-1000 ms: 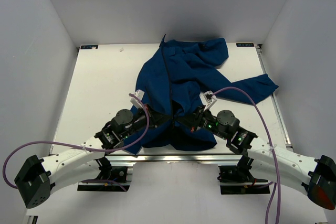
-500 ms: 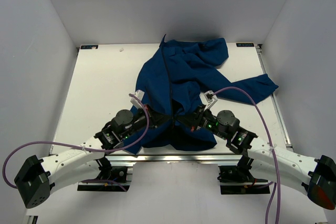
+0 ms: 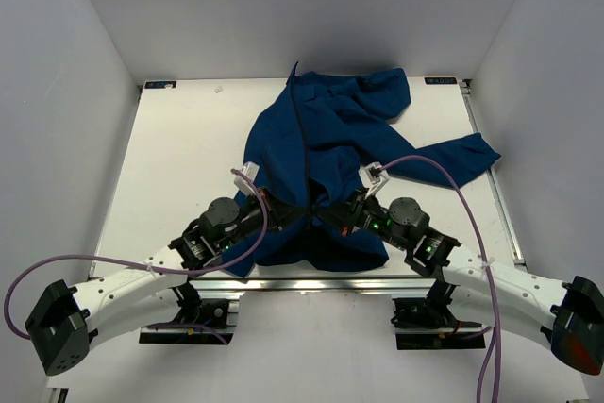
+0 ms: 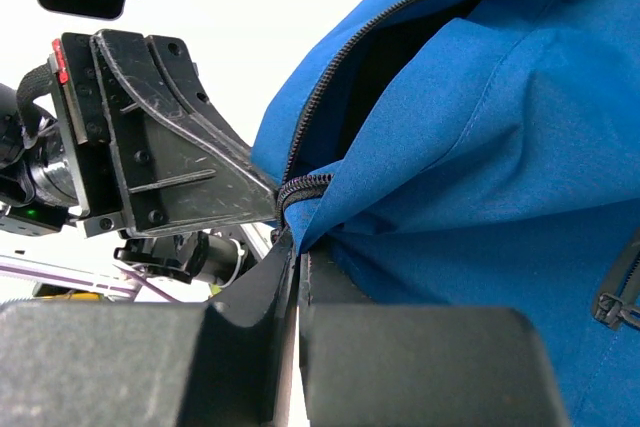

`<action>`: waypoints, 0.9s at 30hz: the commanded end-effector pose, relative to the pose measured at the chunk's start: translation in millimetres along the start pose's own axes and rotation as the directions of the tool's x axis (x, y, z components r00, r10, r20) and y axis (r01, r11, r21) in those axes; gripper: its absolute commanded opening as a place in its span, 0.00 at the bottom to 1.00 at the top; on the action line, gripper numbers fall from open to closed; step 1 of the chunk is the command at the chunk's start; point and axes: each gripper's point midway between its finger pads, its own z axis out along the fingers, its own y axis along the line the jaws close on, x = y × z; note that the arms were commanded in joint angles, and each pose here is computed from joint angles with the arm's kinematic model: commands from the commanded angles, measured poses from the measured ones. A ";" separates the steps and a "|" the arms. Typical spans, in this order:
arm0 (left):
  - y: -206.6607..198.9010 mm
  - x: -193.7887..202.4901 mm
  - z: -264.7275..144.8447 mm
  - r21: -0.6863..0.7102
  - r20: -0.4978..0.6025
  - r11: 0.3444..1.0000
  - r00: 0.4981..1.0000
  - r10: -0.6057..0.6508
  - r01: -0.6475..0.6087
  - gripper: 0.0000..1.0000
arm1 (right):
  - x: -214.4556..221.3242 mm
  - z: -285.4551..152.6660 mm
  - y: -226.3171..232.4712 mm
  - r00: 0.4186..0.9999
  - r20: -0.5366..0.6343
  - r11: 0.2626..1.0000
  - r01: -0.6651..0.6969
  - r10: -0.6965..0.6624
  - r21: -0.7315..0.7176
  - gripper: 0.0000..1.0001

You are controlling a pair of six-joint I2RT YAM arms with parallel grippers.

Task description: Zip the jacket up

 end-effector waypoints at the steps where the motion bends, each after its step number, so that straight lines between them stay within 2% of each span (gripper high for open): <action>1: -8.4 -1.1 -3.0 0.022 0.001 1.000 1.000 0.015 -0.015 0.00 | -35.1 1.6 38.0 0.995 0.095 0.993 0.002 0.009 -0.114 0.00; 12: -12.9 3.2 -8.0 0.057 -0.017 0.996 0.998 0.067 -0.066 0.00 | -53.3 2.6 24.0 0.991 0.135 1.000 0.017 -0.020 0.025 0.00; 22: -12.4 12.5 -8.5 0.067 -0.063 0.994 0.993 0.096 -0.091 0.00 | -53.0 4.2 34.1 0.993 0.110 0.999 0.043 -0.041 -0.012 0.00; 27: -12.8 11.8 -8.4 0.066 -0.056 0.993 0.994 0.098 -0.094 0.00 | -54.9 5.3 34.3 0.993 0.120 1.000 -0.002 0.003 -0.009 0.00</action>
